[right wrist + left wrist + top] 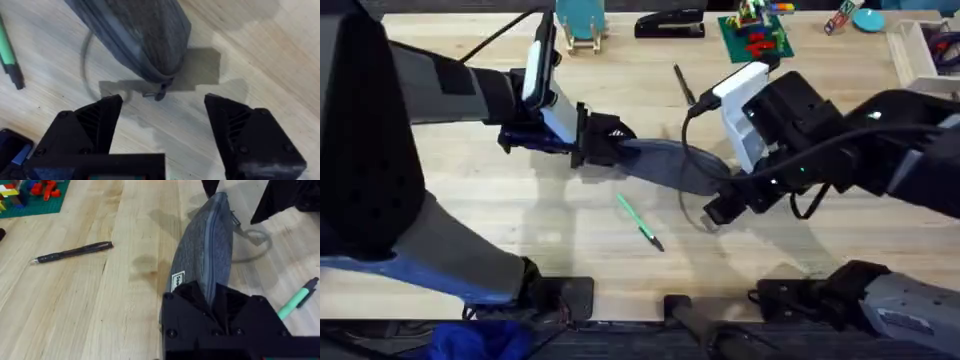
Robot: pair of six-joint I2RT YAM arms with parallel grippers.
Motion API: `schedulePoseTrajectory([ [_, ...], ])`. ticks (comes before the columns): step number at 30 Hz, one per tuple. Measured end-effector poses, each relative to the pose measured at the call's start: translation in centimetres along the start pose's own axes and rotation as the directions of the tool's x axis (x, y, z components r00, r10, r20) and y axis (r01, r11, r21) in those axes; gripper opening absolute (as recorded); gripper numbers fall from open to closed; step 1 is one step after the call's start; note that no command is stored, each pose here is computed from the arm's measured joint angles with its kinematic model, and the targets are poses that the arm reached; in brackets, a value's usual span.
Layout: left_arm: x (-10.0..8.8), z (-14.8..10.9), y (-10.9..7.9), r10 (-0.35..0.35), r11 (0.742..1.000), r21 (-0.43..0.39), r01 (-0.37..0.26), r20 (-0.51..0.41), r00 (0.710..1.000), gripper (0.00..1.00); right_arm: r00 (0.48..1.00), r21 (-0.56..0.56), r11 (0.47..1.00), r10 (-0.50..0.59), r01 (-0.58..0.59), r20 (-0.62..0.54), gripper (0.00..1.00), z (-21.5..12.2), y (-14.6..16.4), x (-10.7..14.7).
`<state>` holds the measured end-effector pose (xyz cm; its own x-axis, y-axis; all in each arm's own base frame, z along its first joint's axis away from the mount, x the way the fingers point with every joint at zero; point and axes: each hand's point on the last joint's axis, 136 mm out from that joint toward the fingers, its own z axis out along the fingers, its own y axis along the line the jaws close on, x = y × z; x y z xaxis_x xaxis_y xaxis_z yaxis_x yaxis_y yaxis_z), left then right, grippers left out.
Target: Unzip the bag, pick up the pens from the table one at a time and place them inside, then zip the bag closed.
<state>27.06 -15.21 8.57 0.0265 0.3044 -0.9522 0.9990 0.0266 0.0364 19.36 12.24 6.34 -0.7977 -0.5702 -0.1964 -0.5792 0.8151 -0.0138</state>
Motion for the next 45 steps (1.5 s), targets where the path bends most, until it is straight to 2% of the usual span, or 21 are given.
schedulePoseTrajectory([
  [11, 0.0, 0.0, 0.0, 0.0, 1.0, 0.0, 0.0, 0.0, 1.0, 0.043, 1.0, -0.001, 1.0, 0.0, 0.0, -0.024, 0.991, 1.0, 0.0, -0.2],
  [19, 0.0, 0.0, 0.0, 0.0, 1.0, 0.0, 0.0, 0.0, 1.0, 0.043, 1.0, -0.002, 1.0, 0.0, 0.0, -0.024, 0.895, 1.0, 0.0, -0.2],
  [23, 0.0, 0.0, 0.0, 0.0, 1.0, 0.0, 0.0, 0.0, 1.0, 0.043, 1.0, -0.002, 1.0, 0.0, 0.0, -0.03, 0.882, 1.3, 0.0, -0.2],
  [35, 0.0, 0.0, 0.0, 0.0, 1.0, 0.0, 0.0, 0.0, 1.0, 0.043, 0.999, -0.003, 1.0, 0.0, 0.0, -0.044, 0.523, 1.8, 0.0, -0.2],
  [41, 0.0, 0.0, 0.0, 0.0, 1.0, 0.0, 0.0, 0.0, 1.0, 0.043, 0.999, -0.003, 1.0, 0.0, 0.0, -0.043, 0.277, 1.8, 0.0, -0.2],
  [43, 0.0, 0.0, 0.0, 0.0, 1.0, 0.0, 0.0, 0.0, 1.0, 0.043, 0.999, -0.003, 1.0, 0.001, -0.001, -0.043, 0.174, 1.8, 0.0, -0.2],
  [44, 0.0, 0.0, 0.0, 0.0, 1.0, 0.0, 0.0, 0.0, 1.0, 0.043, 0.999, -0.003, 1.0, 0.0, 0.0, -0.043, 0.083, 1.8, 0.0, -0.2],
  [45, 0.0, 0.0, 0.0, 0.0, 1.0, 0.0, 0.0, 0.0, 1.0, 0.043, 0.999, -0.002, 1.0, 0.001, -0.001, -0.043, 0.046, 1.8, 0.0, -0.2],
])
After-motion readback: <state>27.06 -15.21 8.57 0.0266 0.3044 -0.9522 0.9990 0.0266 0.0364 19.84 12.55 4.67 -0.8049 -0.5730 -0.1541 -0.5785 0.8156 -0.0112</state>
